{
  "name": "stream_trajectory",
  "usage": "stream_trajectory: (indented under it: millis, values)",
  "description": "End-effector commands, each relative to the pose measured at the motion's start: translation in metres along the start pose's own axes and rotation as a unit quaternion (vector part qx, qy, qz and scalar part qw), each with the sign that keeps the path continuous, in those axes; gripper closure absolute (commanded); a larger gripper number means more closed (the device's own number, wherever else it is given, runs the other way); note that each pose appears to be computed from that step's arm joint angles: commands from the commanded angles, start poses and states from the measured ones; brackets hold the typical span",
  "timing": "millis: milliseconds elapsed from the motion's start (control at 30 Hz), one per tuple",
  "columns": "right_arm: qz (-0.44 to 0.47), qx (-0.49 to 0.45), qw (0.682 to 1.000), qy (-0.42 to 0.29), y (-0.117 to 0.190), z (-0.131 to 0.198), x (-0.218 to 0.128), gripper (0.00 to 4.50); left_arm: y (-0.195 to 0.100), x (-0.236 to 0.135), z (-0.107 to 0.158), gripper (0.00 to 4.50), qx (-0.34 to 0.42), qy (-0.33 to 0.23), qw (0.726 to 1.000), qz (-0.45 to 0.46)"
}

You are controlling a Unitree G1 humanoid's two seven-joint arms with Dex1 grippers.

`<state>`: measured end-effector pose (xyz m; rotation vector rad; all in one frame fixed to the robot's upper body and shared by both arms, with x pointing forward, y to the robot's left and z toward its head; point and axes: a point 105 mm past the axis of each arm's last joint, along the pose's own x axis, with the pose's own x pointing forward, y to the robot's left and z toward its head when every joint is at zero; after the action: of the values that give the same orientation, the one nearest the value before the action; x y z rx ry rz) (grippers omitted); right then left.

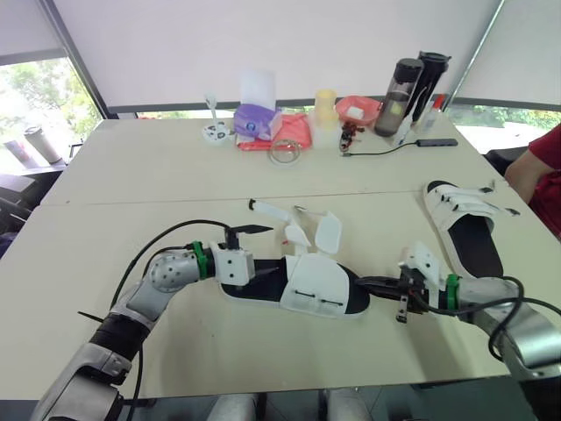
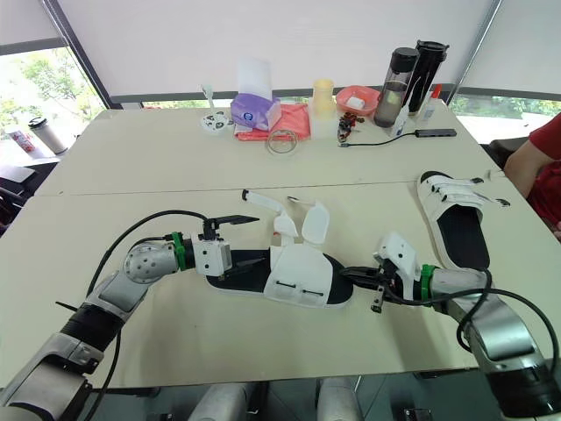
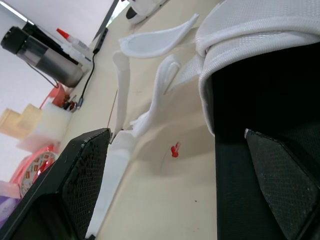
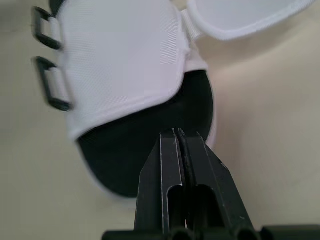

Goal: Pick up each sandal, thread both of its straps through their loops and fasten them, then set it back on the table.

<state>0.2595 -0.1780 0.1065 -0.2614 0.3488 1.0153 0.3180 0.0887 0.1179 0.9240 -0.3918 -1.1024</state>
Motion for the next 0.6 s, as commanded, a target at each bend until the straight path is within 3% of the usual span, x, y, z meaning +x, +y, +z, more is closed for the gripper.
stream_trajectory:
  millis: [33, 333, 433, 600]
  values:
    - [0.018, -0.008, 0.999, -0.031, 0.016, 0.022, -0.002, 4.46, 0.007, -0.004, 0.003, 0.00, 0.010, -0.001, 1.000, 0.014]
    - [0.030, -0.004, 0.999, -0.012, 0.025, 0.007, 0.023, 4.46, 0.008, 0.003, 0.004, 0.00, 0.008, -0.005, 1.000, 0.020]
    - [-0.004, 0.001, 1.000, -0.025, 0.009, 0.013, 0.011, 4.46, 0.010, -0.001, 0.002, 0.00, 0.008, 0.002, 1.000, 0.025]
    - [-0.006, -0.002, 1.000, -0.027, 0.010, 0.021, -0.004, 4.46, 0.007, -0.004, 0.001, 0.00, 0.004, 0.006, 1.000, 0.028]
